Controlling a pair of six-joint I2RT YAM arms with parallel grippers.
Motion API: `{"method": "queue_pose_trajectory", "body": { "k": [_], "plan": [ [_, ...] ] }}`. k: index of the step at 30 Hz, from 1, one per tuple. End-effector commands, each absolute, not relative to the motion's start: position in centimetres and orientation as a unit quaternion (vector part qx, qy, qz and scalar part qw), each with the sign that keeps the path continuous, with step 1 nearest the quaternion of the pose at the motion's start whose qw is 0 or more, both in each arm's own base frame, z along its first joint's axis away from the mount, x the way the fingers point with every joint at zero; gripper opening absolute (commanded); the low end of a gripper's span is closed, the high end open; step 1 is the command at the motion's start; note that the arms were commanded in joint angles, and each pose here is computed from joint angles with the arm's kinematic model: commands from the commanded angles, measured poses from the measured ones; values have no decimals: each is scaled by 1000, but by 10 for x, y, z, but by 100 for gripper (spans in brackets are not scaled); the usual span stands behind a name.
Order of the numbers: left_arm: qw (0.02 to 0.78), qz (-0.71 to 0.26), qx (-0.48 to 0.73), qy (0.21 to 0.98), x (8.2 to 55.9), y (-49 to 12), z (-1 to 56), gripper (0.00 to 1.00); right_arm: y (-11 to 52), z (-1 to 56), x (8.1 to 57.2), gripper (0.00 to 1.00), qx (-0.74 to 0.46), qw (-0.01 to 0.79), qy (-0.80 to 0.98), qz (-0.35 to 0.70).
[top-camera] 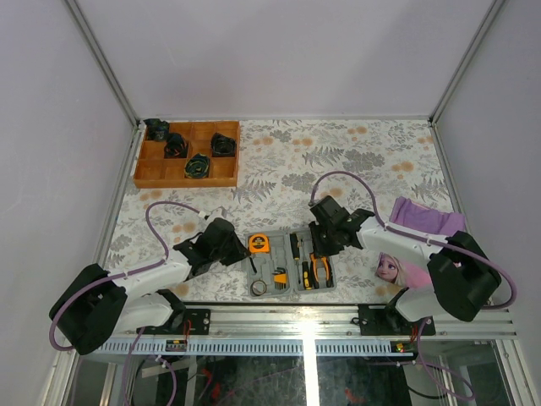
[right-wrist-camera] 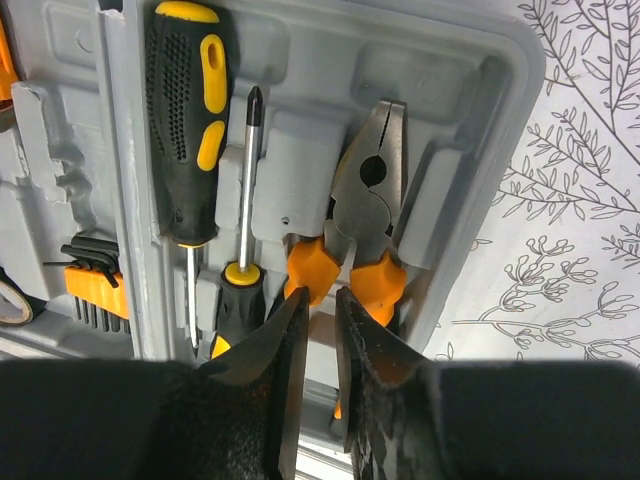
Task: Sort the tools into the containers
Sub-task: Adjust the pliers in the storage box.
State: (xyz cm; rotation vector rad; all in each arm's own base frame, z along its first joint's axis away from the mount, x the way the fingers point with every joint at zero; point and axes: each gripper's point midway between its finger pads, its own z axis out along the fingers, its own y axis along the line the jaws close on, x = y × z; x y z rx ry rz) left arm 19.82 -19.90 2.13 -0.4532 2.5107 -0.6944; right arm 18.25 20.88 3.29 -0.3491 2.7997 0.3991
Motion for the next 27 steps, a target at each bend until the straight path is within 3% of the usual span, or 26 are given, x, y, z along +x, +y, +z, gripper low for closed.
{"method": "queue_pose_trajectory", "body": {
  "k": [1, 11, 17, 27],
  "plan": [
    [229, -216, -180, 932, 187, -181, 0, 0, 222, 33, 184, 24, -132, 143, 969, 150],
    [229, -219, -177, 932, 189, -184, 1, 0, 205, 11, 170, 14, -140, 96, 982, 85],
    [228, -220, -176, 932, 188, -184, 1, 0, 188, -17, 147, 1, -154, 37, 987, 28],
    [228, -223, -175, 931, 189, -185, 2, 0, 169, -83, 90, 0, -193, -82, 976, -53]
  ]
}}
